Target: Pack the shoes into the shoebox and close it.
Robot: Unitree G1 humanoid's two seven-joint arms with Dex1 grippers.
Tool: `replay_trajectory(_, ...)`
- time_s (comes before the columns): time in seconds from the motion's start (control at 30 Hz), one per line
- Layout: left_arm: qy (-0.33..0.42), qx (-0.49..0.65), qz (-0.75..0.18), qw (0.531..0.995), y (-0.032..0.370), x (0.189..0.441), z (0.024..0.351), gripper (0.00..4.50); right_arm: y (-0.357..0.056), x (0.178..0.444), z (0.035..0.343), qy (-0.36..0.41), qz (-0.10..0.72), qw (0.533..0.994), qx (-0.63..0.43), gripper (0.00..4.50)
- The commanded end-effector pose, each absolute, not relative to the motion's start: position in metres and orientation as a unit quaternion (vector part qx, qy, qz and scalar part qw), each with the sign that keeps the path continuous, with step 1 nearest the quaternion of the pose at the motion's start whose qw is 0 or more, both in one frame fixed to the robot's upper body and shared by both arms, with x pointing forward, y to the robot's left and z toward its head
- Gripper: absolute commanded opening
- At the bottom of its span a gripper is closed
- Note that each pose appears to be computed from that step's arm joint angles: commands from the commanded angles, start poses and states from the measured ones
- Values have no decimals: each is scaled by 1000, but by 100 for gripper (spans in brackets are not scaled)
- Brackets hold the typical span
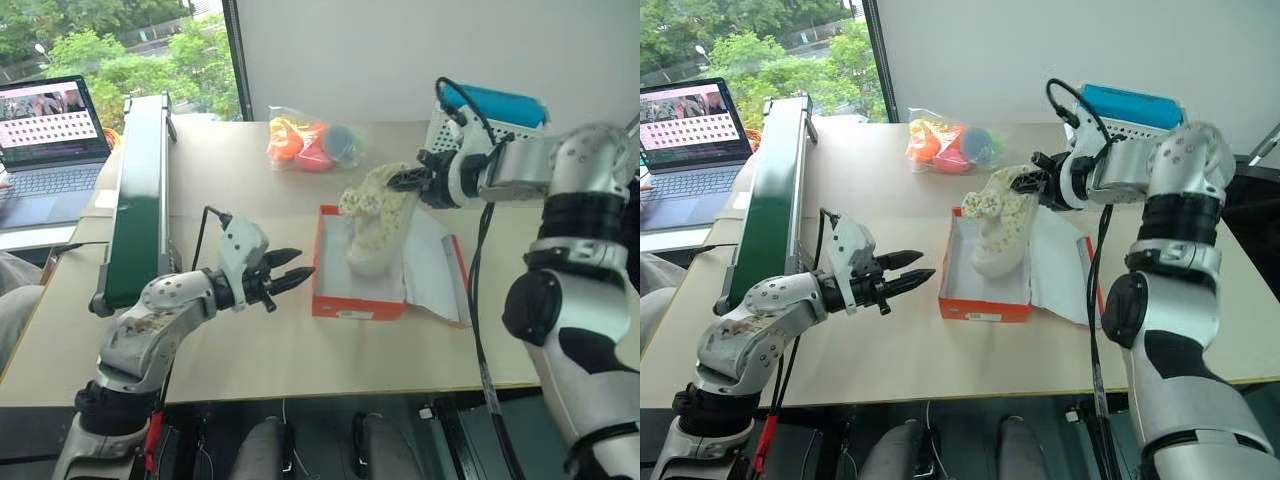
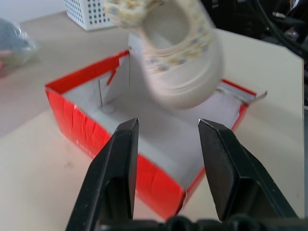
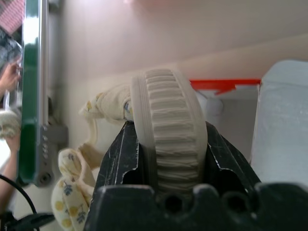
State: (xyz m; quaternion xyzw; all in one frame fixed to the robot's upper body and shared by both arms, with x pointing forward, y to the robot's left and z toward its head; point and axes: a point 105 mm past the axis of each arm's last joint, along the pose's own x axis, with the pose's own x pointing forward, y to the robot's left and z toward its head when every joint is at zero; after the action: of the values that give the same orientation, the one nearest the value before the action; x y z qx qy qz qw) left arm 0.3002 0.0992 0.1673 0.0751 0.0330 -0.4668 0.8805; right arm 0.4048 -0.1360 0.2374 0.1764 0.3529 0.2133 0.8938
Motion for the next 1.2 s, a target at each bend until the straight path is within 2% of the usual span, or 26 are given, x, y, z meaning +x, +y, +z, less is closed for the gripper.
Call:
replay_trajectory(0.03, 4, 78, -465, 882, 96, 300, 177, 208, -132, 405, 218, 389, 217, 885, 137, 116)
replay_trajectory(0.23, -1, 73, -494, 867, 89, 287, 174, 208, -138, 410, 172, 438, 205, 871, 87, 116)
replay_trajectory(0.43, 8, 128, -507, 852, 94, 278, 162, 208, -147, 417, 152, 445, 204, 870, 49, 116)
replay_trajectory(0.63, 2, 134, -505, 853, 92, 279, 162, 208, -151, 422, 145, 438, 197, 876, 46, 116)
replay_trajectory(0.67, 1, 135, -505, 853, 92, 279, 163, 214, -152, 423, 145, 437, 197, 877, 46, 192)
replay_trajectory(0.7, 0, 135, -505, 852, 92, 279, 162, 214, -151, 423, 146, 434, 199, 878, 44, 211)
replay_trajectory(0.83, -1, 136, -504, 853, 92, 282, 162, 214, -147, 433, 169, 392, 203, 897, 27, 347)
replay_trajectory(1.0, -7, 138, -497, 857, 93, 287, 165, 214, -141, 442, 227, 305, 212, 929, -13, 347)
replay_trajectory(1.13, -13, 137, -491, 860, 94, 292, 168, 214, -134, 435, 254, 260, 225, 938, -48, 347)
replay_trajectory(1.2, -21, 133, -465, 875, 99, 301, 171, 214, -130, 428, 270, 213, 235, 945, -83, 347)
